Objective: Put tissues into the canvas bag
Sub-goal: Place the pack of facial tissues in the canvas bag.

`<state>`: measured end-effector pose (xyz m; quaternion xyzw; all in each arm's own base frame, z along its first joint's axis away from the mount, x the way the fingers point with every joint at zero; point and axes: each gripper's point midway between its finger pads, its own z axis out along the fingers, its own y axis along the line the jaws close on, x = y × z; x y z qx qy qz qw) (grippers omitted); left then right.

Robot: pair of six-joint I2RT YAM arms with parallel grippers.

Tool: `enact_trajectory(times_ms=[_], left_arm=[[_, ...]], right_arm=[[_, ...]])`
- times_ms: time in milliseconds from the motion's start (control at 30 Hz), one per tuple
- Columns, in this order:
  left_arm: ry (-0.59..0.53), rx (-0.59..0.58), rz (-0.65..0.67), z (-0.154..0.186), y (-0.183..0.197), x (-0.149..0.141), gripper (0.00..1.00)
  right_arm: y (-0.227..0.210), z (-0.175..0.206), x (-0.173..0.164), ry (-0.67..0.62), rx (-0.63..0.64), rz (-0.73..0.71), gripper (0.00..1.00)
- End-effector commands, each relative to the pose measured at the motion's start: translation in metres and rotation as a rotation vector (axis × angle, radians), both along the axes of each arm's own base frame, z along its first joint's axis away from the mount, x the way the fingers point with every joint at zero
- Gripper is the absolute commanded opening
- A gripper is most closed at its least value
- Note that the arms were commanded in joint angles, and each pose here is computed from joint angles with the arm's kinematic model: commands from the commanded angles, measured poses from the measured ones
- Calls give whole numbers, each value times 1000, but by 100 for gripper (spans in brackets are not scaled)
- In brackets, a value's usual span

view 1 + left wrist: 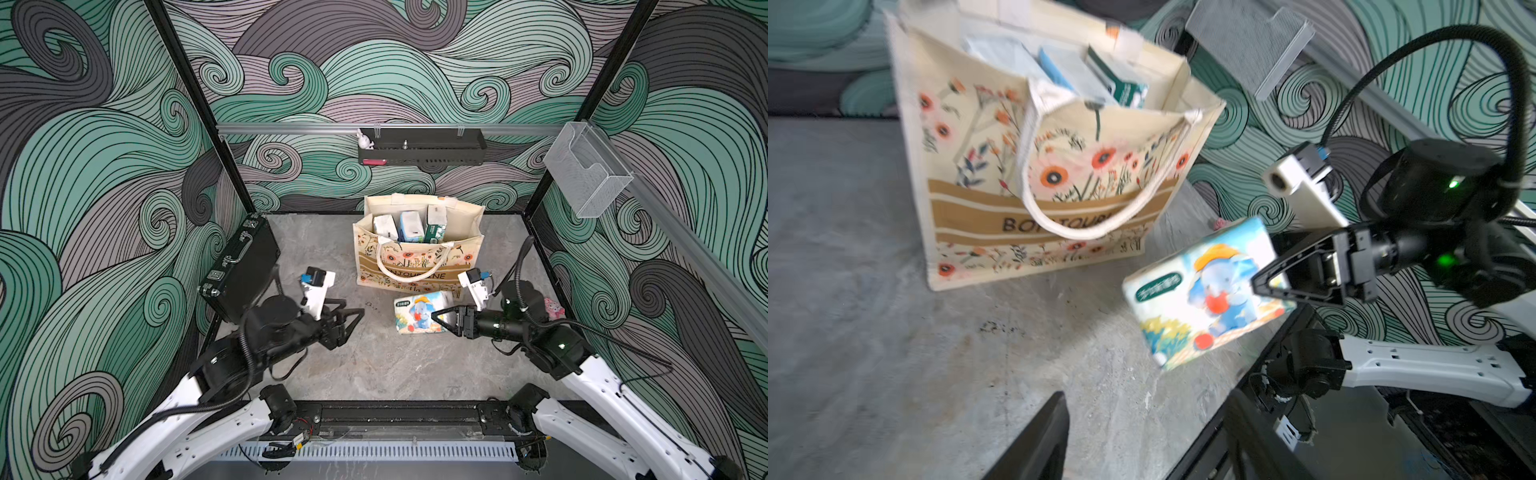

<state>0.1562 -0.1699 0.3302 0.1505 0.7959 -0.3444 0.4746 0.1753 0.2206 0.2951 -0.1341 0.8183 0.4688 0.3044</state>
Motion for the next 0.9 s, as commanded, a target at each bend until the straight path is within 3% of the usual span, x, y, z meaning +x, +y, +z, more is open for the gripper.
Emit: enact_trajectory(times_ms=[0,133,233,467,867], left_arm=[[-52,164,104,-19,47,-7,64],[-118,131,92,-21,63,-22,68],[-126,129,89,-34,66,-25,69],[-175,109,115,-38,75,-27,68],[-83,244,138,-60,69,-13,69]], right_arm=[[-16,55,-2,-155,-113,11,52],[-32,129,26,-343,-206,-98,51],[-38,156,55,-419,-280,-185,50],[-43,171,107,-487,-436,-296,49],[-60,170,142,-537,-622,-392,47]])
